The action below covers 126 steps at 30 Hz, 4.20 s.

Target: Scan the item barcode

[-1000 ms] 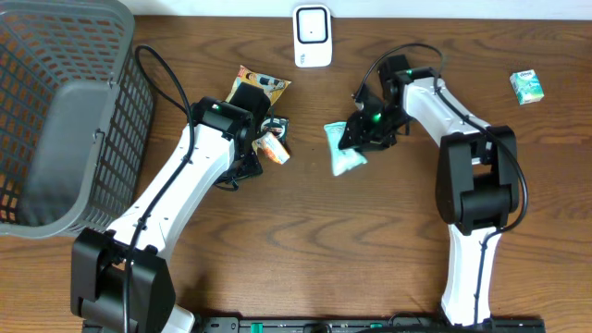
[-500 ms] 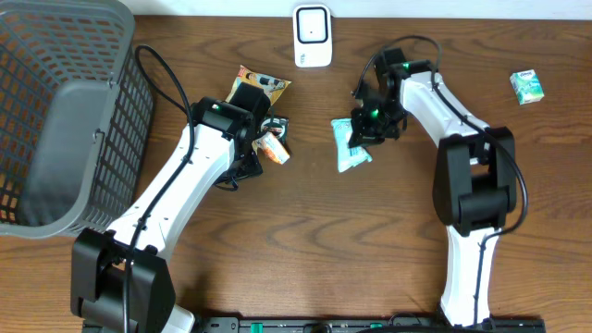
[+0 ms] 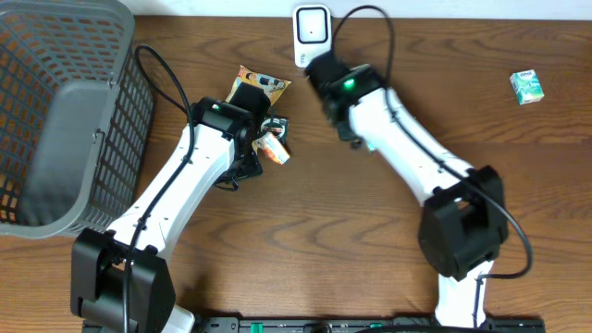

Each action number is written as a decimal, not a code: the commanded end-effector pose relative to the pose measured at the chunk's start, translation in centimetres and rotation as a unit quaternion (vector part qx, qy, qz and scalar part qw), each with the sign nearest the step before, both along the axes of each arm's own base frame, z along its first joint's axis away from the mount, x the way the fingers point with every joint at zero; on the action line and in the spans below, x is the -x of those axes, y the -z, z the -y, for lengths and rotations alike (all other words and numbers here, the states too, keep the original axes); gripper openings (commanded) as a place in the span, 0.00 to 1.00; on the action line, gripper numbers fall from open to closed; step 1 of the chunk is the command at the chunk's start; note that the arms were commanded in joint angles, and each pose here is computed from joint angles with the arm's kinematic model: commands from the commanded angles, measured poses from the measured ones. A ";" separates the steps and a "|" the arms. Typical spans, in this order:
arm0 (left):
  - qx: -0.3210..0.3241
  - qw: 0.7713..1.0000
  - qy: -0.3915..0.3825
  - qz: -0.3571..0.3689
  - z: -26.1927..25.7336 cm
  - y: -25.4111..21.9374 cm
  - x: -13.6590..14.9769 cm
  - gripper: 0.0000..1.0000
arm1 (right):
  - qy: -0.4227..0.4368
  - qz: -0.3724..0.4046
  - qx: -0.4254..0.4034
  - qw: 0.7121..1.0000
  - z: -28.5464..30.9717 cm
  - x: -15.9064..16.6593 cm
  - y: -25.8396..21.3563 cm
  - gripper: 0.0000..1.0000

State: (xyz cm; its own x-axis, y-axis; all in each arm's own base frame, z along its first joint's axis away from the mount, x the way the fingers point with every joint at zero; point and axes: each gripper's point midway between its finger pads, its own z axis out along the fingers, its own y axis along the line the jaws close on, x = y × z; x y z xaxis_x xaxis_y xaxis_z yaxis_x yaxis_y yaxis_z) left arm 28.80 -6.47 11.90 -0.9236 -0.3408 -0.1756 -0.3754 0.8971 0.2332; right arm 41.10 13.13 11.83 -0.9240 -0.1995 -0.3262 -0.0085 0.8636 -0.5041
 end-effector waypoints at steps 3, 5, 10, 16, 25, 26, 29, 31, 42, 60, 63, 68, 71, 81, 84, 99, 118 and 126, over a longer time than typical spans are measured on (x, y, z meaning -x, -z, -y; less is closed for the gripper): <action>-0.009 1.000 -0.006 0.001 -0.5 -0.1 0.2 0.98 | 0.023 0.055 0.131 0.990 2.0 -0.3 1.6 0.01; -0.009 1.000 -0.006 0.001 -0.5 -0.1 0.2 0.98 | 0.020 0.043 0.139 0.989 1.8 -0.1 3.0 0.01; -0.009 1.000 -0.006 0.001 -0.5 -0.1 0.2 0.98 | 0.008 0.005 0.125 0.992 0.4 0.8 5.8 0.02; -0.009 1.000 -0.005 0.001 -0.5 -0.1 0.2 0.98 | -0.002 -0.048 0.057 0.997 -2.1 2.6 8.0 0.08; -0.009 1.000 -0.006 0.001 -0.5 -0.1 0.2 0.98 | -0.016 -0.070 0.030 0.997 -3.9 3.8 8.7 0.39; -0.009 1.000 -0.006 0.001 -0.5 -0.1 0.2 0.98 | -0.015 -0.076 0.023 0.997 -4.1 4.0 8.9 0.37; -0.009 1.000 -0.006 0.001 -0.5 -0.1 0.2 0.98 | -0.015 -0.084 0.018 0.996 -4.2 4.2 9.0 0.32; -0.009 1.000 -0.006 0.001 -0.5 -0.1 0.2 0.98 | -0.011 -0.085 0.019 0.996 -3.9 4.1 8.9 0.35; -0.009 1.000 -0.005 0.001 -0.5 -0.1 0.2 0.98 | -0.007 -0.100 -0.006 0.995 -3.4 3.3 8.5 0.33; -0.009 1.000 -0.005 0.001 -0.5 -0.1 0.2 0.98 | -0.061 -0.167 -0.202 0.963 -7.5 2.9 5.9 0.46; -0.009 1.000 -0.006 0.001 -0.5 -0.1 0.2 0.98 | -0.072 -0.157 -0.189 0.967 -7.9 2.9 6.5 0.49; -0.009 1.000 -0.005 0.001 -0.5 -0.1 0.2 0.98 | -0.018 -0.115 -0.125 0.985 -5.9 2.9 7.5 0.52; -0.009 1.000 -0.006 0.001 -0.5 -0.1 0.2 0.98 | -0.016 -0.113 -0.108 0.988 -5.2 3.2 8.8 0.52; -0.009 1.000 -0.005 0.001 -0.5 -0.1 0.2 0.98 | -0.009 -0.110 -0.080 0.991 -3.1 4.3 12.5 0.11; -0.009 1.000 -0.006 0.001 -0.5 -0.1 0.2 0.98 | -0.007 -0.120 -0.104 0.987 -3.6 4.4 12.6 0.01; -0.009 1.000 -0.006 0.001 -0.5 -0.1 0.2 0.98 | -0.149 -0.211 -0.551 0.794 -10.4 2.8 1.4 0.01; -0.009 1.000 -0.005 0.001 -0.5 -0.1 0.2 0.98 | -0.029 -0.168 -0.728 0.664 0.0 4.9 7.4 0.05; -0.009 1.000 -0.006 0.001 -0.5 -0.1 0.2 0.98 | 0.064 -0.167 -0.656 0.733 6.5 4.3 8.7 0.45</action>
State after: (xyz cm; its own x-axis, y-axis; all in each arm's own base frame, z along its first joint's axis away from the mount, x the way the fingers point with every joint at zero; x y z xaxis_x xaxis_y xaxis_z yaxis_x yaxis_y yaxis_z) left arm 28.80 -6.47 11.90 -0.9236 -0.3408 -0.1756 -0.3754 0.8971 0.2332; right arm 35.85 8.22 2.44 -0.9759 0.1706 0.1358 0.2077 0.5376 0.8172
